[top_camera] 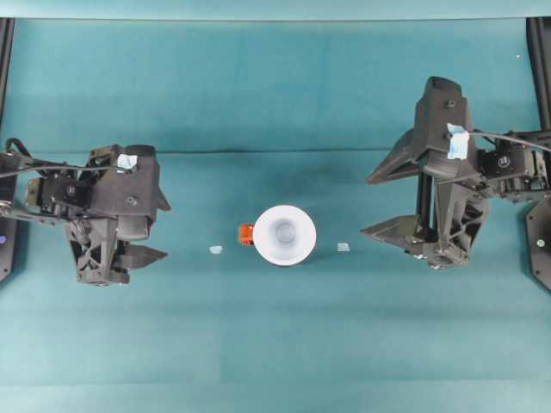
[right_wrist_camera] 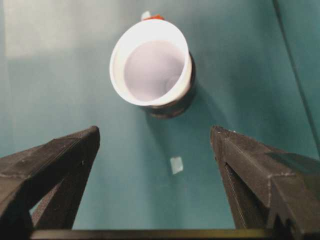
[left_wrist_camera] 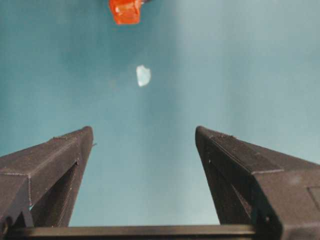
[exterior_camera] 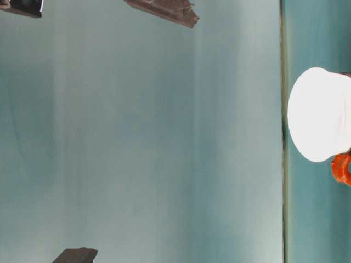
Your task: Put the paper cup into the moved red handle cup holder.
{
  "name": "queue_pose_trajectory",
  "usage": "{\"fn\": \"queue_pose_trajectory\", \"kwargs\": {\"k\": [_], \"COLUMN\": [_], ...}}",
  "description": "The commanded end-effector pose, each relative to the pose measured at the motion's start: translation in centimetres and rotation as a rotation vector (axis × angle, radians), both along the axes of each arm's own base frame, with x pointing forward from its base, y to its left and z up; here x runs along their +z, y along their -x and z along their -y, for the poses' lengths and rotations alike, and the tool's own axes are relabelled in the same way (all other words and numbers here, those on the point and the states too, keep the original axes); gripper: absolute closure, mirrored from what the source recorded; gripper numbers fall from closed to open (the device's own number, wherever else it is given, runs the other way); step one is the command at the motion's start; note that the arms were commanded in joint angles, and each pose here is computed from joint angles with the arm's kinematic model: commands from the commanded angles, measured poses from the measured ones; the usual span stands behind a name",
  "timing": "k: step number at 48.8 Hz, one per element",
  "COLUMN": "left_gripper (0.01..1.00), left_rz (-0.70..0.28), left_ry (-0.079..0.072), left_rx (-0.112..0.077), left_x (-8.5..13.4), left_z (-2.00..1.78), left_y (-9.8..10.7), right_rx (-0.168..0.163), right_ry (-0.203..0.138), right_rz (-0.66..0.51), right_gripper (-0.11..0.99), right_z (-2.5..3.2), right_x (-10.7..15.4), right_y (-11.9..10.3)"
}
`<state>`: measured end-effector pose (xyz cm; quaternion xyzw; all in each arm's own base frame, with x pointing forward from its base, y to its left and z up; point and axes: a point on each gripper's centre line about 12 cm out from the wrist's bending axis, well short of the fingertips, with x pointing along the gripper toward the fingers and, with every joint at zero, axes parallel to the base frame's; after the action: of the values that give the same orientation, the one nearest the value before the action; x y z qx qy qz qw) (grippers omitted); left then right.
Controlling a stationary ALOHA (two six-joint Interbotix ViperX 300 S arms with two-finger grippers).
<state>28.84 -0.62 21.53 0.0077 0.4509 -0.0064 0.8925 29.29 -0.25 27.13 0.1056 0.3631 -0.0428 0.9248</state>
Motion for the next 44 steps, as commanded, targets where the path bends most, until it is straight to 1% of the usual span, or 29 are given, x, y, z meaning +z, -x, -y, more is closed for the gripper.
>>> {"fn": "queue_pose_trajectory", "kwargs": {"k": [1, 2, 4, 5, 6, 8, 9, 10, 11, 12, 20, 21, 22, 23, 24, 28, 33, 34, 35, 37, 40, 44], "left_gripper": [0.103, 0.103, 0.103, 0.103, 0.103, 0.103, 0.103, 0.103, 0.103, 0.103, 0.103, 0.103, 0.103, 0.103, 0.103, 0.103, 0.103, 0.103, 0.103, 0.103, 0.103, 0.103], "left_rz": [0.025, 0.023, 0.023, 0.025, 0.023, 0.025, 0.025, 0.023, 0.023, 0.025, 0.023, 0.025, 0.025, 0.025, 0.026, 0.035, 0.044, 0.044, 0.046, 0.044, 0.043, 0.044], "left_ry": [0.0, 0.001, 0.001, 0.001, -0.002, 0.001, -0.002, 0.001, 0.001, 0.001, 0.001, 0.001, 0.001, -0.002, 0.001, 0.002, 0.002, 0.002, 0.002, 0.002, 0.003, 0.002], "left_rx": [0.0, 0.003, 0.002, 0.003, 0.002, 0.003, 0.002, 0.003, 0.002, 0.003, 0.003, 0.002, 0.003, 0.002, 0.003, 0.001, 0.003, 0.001, 0.003, 0.001, 0.004, 0.003], "left_x": [0.6, 0.59, 0.59, 0.64, 0.6, 0.61, 0.61, 0.6, 0.6, 0.65, 0.6, 0.62, 0.62, 0.62, 0.63, 0.69, 0.76, 0.76, 0.77, 0.72, 0.71, 0.72], "left_z": [0.0, -0.05, 0.0, -0.05, -0.06, -0.05, -0.06, -0.05, 0.0, -0.05, -0.05, 0.0, -0.04, -0.06, -0.04, 0.01, -0.04, 0.01, -0.03, 0.01, -0.04, -0.04], "left_y": [-0.19, -0.18, -0.18, -0.21, -0.23, -0.24, -0.24, -0.23, -0.23, -0.26, -0.23, -0.29, -0.29, -0.29, -0.3, -0.39, -0.47, -0.47, -0.49, -0.45, -0.44, -0.46], "right_rx": [0.005, 0.005, 0.006, 0.006, 0.005, 0.005, 0.005, 0.005, 0.005, 0.005, 0.005, 0.005, 0.005, 0.005, 0.005, 0.006, 0.005, 0.005, 0.004, 0.004, 0.004, 0.004], "right_ry": [0.002, 0.002, 0.0, 0.0, 0.002, 0.0, 0.002, 0.002, 0.002, 0.002, 0.002, 0.0, 0.0, 0.002, 0.002, 0.0, 0.0, 0.002, -0.001, -0.001, 0.001, 0.001], "right_rz": [0.026, 0.025, 0.023, 0.023, 0.025, 0.023, 0.023, 0.023, 0.023, 0.023, 0.02, 0.02, 0.02, 0.02, 0.02, 0.018, 0.018, 0.018, 0.018, 0.018, 0.017, 0.017], "right_gripper": [-0.06, -0.06, -0.06, -0.06, -0.06, -0.06, -0.06, -0.06, -0.06, -0.06, -0.06, -0.06, -0.06, -0.06, -0.06, -0.06, -0.06, -0.06, -0.06, -0.06, -0.06, -0.06], "right_z": [-0.06, -0.06, -0.12, -0.12, -0.06, -0.07, -0.06, -0.06, -0.06, -0.06, -0.06, -0.07, -0.07, -0.06, -0.06, -0.12, -0.07, -0.06, -0.07, -0.07, -0.06, -0.06], "right_x": [0.63, 0.62, 0.56, 0.56, 0.57, 0.56, 0.56, 0.56, 0.56, 0.56, 0.44, 0.44, 0.44, 0.44, 0.44, 0.38, 0.38, 0.38, 0.38, 0.38, 0.32, 0.32], "right_y": [0.0, 0.01, 0.03, 0.03, 0.02, 0.03, 0.03, 0.03, 0.03, 0.03, 0.07, 0.07, 0.07, 0.07, 0.07, 0.09, 0.1, 0.1, 0.1, 0.1, 0.12, 0.12]}}
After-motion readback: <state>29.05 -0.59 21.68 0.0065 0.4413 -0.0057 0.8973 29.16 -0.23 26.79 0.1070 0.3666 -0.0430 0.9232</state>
